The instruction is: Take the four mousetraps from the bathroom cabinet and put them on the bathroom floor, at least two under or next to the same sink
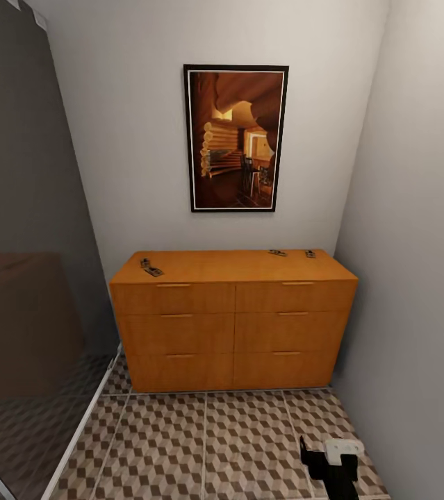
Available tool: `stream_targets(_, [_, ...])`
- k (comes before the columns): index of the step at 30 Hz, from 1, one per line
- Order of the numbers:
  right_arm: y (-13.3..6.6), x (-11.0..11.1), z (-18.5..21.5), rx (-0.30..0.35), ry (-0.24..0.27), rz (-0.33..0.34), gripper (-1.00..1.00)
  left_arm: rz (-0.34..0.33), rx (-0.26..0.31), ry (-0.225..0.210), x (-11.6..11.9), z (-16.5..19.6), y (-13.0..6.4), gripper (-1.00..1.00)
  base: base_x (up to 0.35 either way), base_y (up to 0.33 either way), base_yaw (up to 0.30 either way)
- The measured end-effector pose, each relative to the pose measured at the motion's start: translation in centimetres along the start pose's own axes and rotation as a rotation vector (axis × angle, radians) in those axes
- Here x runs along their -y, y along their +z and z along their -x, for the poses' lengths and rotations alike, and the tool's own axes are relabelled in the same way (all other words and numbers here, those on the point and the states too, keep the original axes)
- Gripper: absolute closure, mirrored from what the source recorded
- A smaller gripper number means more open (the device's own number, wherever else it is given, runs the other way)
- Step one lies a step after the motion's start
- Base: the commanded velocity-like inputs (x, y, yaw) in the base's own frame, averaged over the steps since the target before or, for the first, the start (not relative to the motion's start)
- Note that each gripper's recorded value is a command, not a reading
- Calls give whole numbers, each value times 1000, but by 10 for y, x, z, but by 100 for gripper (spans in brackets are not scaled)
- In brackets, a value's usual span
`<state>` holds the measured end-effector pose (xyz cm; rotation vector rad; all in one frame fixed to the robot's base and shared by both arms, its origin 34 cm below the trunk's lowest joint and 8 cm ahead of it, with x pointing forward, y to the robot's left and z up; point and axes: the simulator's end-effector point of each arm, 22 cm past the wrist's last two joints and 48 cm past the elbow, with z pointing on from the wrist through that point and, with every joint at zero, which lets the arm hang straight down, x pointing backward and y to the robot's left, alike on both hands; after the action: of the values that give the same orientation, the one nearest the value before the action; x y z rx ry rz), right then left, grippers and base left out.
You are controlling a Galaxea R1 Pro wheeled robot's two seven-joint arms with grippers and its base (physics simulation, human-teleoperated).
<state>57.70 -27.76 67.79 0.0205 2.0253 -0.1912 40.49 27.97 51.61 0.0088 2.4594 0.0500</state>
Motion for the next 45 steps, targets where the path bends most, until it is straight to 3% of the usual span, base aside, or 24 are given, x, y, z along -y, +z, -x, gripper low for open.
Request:
stream_targets(6, [0,13,76,63,8,-31,-100,0,-4,0,0,-2,0,-100,0,0,0])
stream_targets(9, [-2,22,135,114,18,-52,-100,0,-6,0,0,-3,0,-100,0,0,0])
stream_targets(21, [16,35,285,200,41,-83,-100,0,-7,0,0,-3,0,-100,0,0,0])
stream_targets(25, [20,44,341,214,26,-107,-100,0,-7,0,0,-3,0,-100,0,0,0])
stream_targets(33, [4,66,487,312,21,-166,-100,0,-7,0,0,-3,0,-100,0,0,0])
stream_targets(36, [4,70,527,303,23,-172,-100,0,-7,0,0,-3,0,-100,0,0,0])
stream_targets(39, [23,72,579,240,9,-170,-100,0,-8,0,0,-4,0,-100,0,0,0])
stream_targets(45, [45,79,610,159,-12,-173,-100,0,-10,0,0,-5,-1,-100,0,0,0])
